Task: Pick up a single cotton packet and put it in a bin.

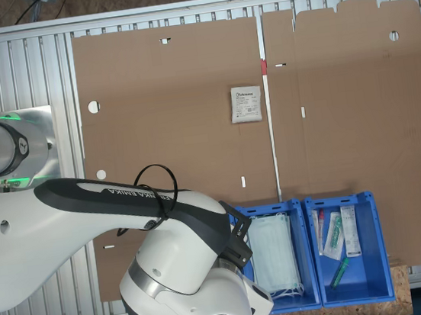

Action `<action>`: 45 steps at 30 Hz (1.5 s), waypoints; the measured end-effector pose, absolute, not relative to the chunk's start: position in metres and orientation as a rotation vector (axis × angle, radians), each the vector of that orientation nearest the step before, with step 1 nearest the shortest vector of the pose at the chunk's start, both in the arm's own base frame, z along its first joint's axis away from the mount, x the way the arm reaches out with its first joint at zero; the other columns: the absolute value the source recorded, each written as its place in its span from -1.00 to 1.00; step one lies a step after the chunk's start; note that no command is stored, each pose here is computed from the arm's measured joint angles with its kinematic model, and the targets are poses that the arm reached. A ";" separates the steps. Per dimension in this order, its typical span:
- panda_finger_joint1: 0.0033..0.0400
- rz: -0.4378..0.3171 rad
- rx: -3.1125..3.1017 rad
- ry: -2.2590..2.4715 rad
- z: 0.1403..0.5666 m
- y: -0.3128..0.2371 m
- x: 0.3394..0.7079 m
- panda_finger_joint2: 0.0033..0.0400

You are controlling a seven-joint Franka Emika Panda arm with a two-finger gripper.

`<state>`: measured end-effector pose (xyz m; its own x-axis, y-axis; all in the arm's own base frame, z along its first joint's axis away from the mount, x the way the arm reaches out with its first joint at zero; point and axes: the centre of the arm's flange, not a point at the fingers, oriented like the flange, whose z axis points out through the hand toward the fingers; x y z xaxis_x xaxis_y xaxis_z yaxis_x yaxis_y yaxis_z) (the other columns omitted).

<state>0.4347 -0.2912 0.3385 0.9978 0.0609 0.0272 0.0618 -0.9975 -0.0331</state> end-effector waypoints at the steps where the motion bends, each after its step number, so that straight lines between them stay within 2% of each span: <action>1: 1.00 -0.041 -3.106 -0.095 0.339 -0.291 0.435 1.00; 5: 1.00 -0.068 -3.104 -0.169 0.347 -0.279 0.444 1.00; 7: 1.00 -0.112 -3.099 -0.272 0.360 -0.258 0.459 1.00; 13: 1.00 -0.179 -3.083 -0.437 0.380 -0.220 0.483 1.00; 18: 1.00 -0.213 -3.066 -0.550 0.391 -0.194 0.496 1.00; 45: 1.00 -0.225 -3.044 -0.669 0.395 -0.181 0.501 1.00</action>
